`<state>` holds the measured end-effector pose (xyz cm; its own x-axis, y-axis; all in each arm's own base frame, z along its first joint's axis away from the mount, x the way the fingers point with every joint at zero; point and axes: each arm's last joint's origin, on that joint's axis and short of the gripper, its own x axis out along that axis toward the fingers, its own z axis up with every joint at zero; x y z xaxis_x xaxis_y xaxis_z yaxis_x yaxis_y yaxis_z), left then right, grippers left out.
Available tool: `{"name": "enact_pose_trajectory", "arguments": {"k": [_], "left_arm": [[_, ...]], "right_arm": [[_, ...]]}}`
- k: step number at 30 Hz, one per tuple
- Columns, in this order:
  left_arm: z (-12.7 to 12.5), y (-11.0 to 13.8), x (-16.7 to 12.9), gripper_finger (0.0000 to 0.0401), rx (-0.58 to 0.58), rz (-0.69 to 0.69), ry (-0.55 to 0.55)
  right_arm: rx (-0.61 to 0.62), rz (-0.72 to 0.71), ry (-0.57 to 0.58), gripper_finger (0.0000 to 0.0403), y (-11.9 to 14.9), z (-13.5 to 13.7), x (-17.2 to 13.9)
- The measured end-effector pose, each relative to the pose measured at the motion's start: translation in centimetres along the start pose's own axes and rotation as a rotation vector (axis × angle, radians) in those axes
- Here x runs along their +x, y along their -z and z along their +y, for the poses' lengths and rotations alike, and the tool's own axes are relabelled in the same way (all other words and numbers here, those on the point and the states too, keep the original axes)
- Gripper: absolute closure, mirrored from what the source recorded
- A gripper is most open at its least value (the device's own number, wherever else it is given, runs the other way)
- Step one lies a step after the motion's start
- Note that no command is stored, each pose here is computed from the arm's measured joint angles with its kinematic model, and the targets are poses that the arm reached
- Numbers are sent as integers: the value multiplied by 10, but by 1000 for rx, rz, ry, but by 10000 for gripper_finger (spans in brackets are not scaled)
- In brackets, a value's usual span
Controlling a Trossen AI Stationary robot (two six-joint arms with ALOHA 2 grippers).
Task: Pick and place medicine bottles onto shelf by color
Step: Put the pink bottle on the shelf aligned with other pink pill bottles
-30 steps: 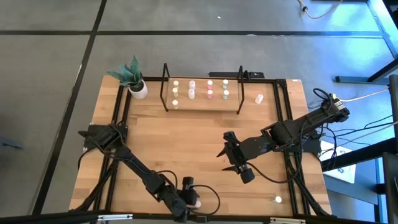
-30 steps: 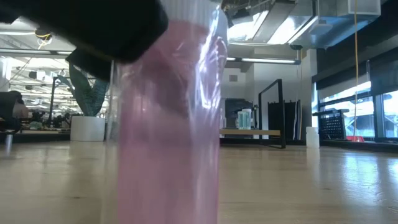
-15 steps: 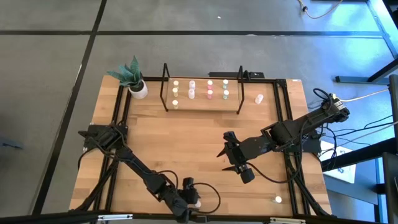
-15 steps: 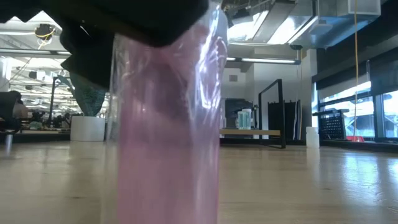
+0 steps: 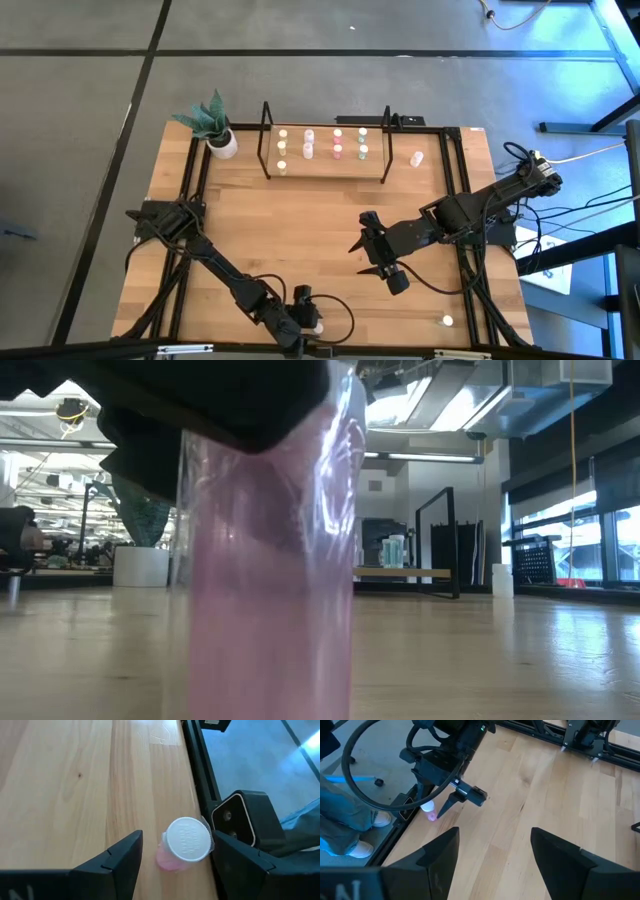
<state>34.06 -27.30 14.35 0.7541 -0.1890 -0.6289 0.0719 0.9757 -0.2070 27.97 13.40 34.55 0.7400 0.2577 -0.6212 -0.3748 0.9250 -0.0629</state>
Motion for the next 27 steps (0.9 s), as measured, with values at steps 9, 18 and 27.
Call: {"name": "enact_pose_trajectory", "arguments": {"k": [9,18,27], "left_arm": [[0,0,0,212,1,-2,-6],[0,0,0,283,-5,-4,-7],[0,0,0,316,-34,-9,-15]], "right_arm": [[0,0,0,155,0,0,0],[0,0,0,155,0,0,0],[0,0,0,155,0,0,0]]}}
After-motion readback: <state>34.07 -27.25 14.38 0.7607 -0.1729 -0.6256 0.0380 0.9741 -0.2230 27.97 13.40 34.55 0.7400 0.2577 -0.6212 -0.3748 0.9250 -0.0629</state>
